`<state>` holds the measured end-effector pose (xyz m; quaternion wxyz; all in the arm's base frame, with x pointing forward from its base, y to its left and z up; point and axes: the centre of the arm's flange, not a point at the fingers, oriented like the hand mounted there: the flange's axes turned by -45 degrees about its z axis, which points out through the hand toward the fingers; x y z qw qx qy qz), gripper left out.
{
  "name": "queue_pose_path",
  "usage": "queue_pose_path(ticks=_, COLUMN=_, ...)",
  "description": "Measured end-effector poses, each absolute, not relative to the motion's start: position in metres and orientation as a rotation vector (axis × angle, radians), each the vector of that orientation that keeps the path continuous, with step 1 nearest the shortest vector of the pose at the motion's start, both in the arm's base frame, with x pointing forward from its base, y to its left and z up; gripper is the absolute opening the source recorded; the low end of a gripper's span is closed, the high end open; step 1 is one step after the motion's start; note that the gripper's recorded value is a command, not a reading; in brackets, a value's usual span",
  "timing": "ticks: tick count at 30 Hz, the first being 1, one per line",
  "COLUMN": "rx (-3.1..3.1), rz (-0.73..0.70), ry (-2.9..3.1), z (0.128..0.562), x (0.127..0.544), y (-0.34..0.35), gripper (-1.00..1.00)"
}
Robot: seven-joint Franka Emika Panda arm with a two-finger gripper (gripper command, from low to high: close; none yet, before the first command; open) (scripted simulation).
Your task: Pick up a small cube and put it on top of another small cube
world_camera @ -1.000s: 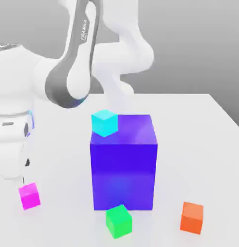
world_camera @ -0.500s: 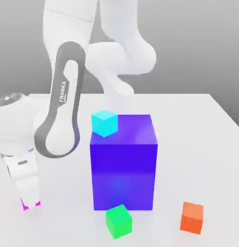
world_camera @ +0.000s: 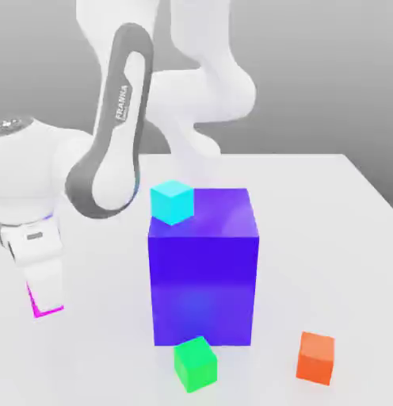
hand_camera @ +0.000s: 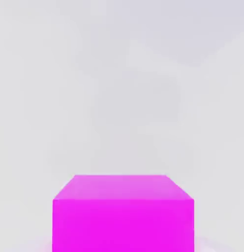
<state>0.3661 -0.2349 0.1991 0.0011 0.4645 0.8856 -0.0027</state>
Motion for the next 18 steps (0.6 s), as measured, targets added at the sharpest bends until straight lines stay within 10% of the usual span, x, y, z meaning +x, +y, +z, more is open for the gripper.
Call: queue_pose_path(ticks=18, rx=0.707, rz=-0.016, ry=3.053, z=0.231, x=0.429, y=-0.092, gripper=-1.00)
